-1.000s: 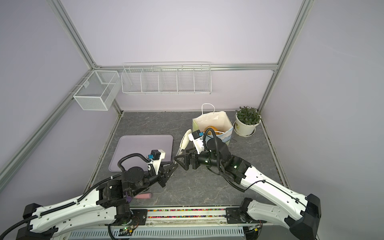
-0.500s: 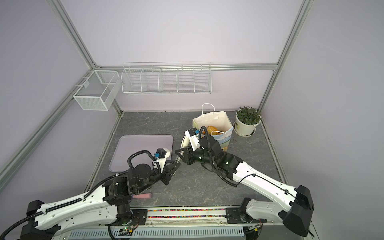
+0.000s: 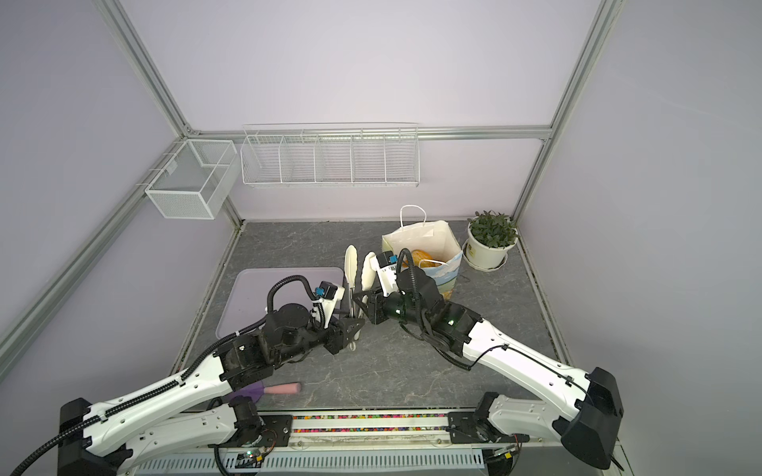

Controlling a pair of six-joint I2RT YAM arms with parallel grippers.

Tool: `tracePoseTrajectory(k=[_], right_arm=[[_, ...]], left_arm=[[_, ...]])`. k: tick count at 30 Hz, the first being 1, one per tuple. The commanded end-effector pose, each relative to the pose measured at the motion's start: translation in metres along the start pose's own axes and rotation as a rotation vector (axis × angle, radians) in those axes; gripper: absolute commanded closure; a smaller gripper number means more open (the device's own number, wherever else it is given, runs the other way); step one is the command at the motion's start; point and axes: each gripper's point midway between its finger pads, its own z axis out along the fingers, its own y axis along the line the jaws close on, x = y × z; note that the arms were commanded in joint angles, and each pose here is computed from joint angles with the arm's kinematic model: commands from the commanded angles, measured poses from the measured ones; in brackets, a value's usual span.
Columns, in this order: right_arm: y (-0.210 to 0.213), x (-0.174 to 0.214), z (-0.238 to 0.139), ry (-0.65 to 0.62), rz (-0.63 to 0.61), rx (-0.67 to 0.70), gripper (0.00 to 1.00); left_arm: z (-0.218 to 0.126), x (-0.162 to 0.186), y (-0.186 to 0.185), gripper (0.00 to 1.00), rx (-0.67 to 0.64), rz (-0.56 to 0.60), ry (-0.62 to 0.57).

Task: Take the fake bread out of the paper bag

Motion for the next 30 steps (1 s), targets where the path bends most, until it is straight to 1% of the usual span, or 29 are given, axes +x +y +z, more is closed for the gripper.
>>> tracePoseTrajectory(k=[1, 3, 4, 6, 7, 8, 9, 13, 14, 15, 17, 20, 22, 25, 30], right_arm=[[0.008, -0.009, -0.003, -0.046, 0.020, -0.029, 0.77], [0.007, -0.009, -0.003, -0.052, 0.027, -0.027, 0.77], [0.007, -0.009, -0.002, -0.053, 0.029, -0.027, 0.77], [0.004, -0.007, -0.001, -0.045, 0.037, -0.017, 0.76], [0.002, -0.006, -0.001, -0.039, 0.044, -0.005, 0.73], [-0.001, -0.004, 0.000, -0.028, 0.051, 0.012, 0.67], [-0.006, 0.000, 0.001, -0.014, 0.063, 0.036, 0.60], [-0.021, 0.011, 0.003, 0.031, 0.106, 0.111, 0.33], [-0.022, 0.013, 0.003, 0.036, 0.111, 0.112, 0.29], [-0.021, 0.014, 0.005, 0.040, 0.114, 0.105, 0.27], [-0.017, 0.013, 0.007, 0.039, 0.110, 0.080, 0.26], [-0.010, 0.012, 0.012, 0.046, 0.101, 0.048, 0.34], [-0.012, 0.013, 0.015, 0.070, 0.101, 0.064, 0.34], [-0.018, 0.018, 0.017, 0.113, 0.096, 0.113, 0.28], [-0.027, 0.024, 0.005, 0.116, 0.101, 0.165, 0.21]], left_arm=[[0.002, -0.013, -0.018, 0.52, 0.093, -0.019, -0.052], [0.005, -0.011, -0.018, 0.52, 0.098, -0.026, -0.056], [0.007, -0.010, -0.018, 0.56, 0.099, -0.028, -0.056], [0.007, -0.010, -0.018, 0.84, 0.097, -0.026, -0.056], [0.007, -0.010, -0.017, 0.92, 0.095, -0.024, -0.060], [0.006, -0.011, -0.017, 0.97, 0.095, -0.021, -0.068], [0.005, -0.014, -0.017, 1.00, 0.094, -0.016, -0.079], [-0.001, -0.018, -0.014, 1.00, 0.076, 0.003, -0.103], [-0.002, -0.018, -0.014, 1.00, 0.078, 0.009, -0.103], [-0.003, -0.018, -0.016, 1.00, 0.085, 0.016, -0.101], [-0.001, -0.016, -0.020, 1.00, 0.107, 0.031, -0.082], [0.002, -0.012, -0.026, 1.00, 0.131, 0.049, -0.046], [0.002, -0.013, -0.028, 1.00, 0.138, 0.053, -0.039], [-0.001, -0.016, -0.022, 1.00, 0.109, 0.044, -0.059], [-0.013, -0.023, -0.004, 1.00, 0.008, 0.031, -0.107]])
